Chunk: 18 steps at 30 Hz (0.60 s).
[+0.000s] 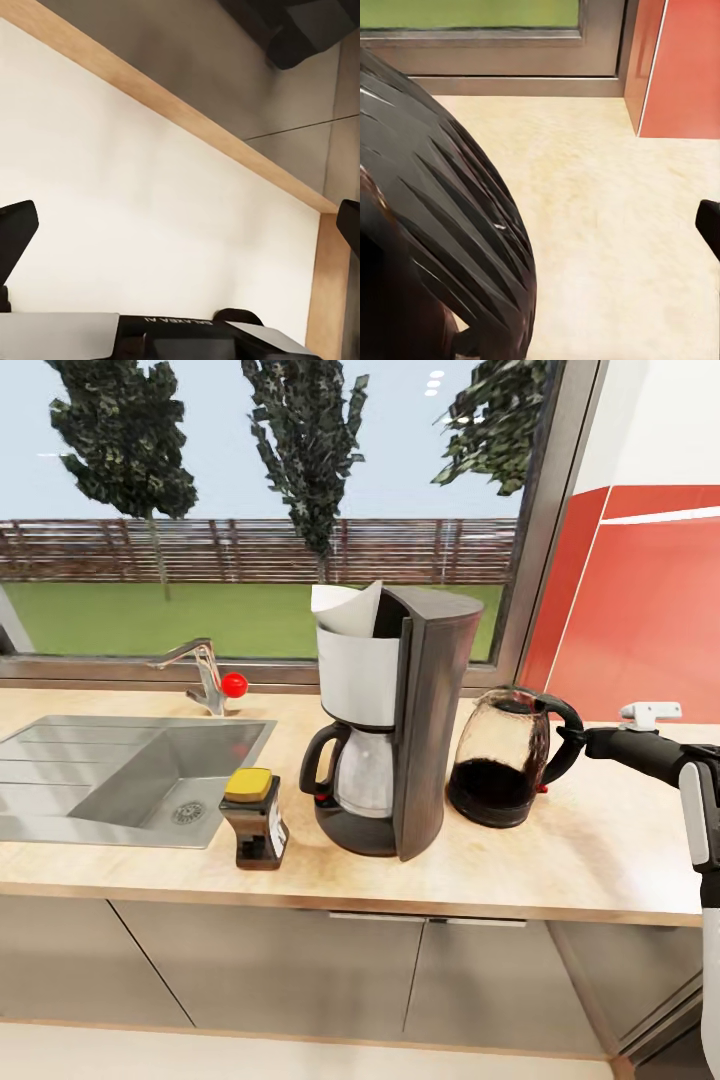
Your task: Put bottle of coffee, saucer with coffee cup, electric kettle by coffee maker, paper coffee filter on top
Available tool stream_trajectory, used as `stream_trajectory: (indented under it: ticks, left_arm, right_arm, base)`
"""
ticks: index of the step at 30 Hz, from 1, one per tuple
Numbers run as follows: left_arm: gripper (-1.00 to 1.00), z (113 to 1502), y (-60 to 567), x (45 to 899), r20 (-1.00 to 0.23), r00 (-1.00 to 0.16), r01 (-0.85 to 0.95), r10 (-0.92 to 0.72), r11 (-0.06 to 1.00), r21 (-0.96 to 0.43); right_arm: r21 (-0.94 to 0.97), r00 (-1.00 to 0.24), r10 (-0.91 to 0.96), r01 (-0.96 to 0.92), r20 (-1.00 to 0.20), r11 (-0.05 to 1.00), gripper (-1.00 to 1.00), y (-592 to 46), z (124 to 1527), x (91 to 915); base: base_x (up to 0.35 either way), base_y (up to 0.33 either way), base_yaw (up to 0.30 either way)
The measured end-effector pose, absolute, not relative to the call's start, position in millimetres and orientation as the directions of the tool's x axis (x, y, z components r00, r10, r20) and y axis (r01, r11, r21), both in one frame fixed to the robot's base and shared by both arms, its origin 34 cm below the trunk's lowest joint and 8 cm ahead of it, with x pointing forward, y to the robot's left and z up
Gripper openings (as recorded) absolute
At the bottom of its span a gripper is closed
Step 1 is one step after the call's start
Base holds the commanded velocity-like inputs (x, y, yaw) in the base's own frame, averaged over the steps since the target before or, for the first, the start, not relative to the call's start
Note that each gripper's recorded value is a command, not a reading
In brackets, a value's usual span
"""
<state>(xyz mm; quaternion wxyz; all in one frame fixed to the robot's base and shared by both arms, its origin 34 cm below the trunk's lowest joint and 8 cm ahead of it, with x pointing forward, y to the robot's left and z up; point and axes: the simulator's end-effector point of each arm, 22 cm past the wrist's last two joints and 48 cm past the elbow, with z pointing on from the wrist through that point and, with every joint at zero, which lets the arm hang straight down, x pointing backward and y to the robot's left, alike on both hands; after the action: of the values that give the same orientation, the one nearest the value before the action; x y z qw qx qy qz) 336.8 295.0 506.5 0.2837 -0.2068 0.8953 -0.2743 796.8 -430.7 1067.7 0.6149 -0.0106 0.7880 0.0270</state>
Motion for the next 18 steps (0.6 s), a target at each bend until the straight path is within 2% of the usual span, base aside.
stream_trajectory:
  ticks: [11,18]
  left_arm:
    - [1.0,506.6,295.1,337.2,-0.395,-0.753,-0.215,-0.526,0.764,-0.609]
    - [1.0,506.6,295.2,337.4,-0.395,-0.753,-0.215,-0.527,0.764,-0.609]
  right_arm:
    - [0.03,-0.243,0.017,-0.05,-0.97,0.998,1.0,-430.7,1067.7,796.7]
    - [0.03,-0.243,0.017,-0.048,-0.97,0.998,1.0,-431.3,1067.6,796.7]
  base:
    - [-0.003,0.0,0.0]
    - [-0.124,0.0,0.0]
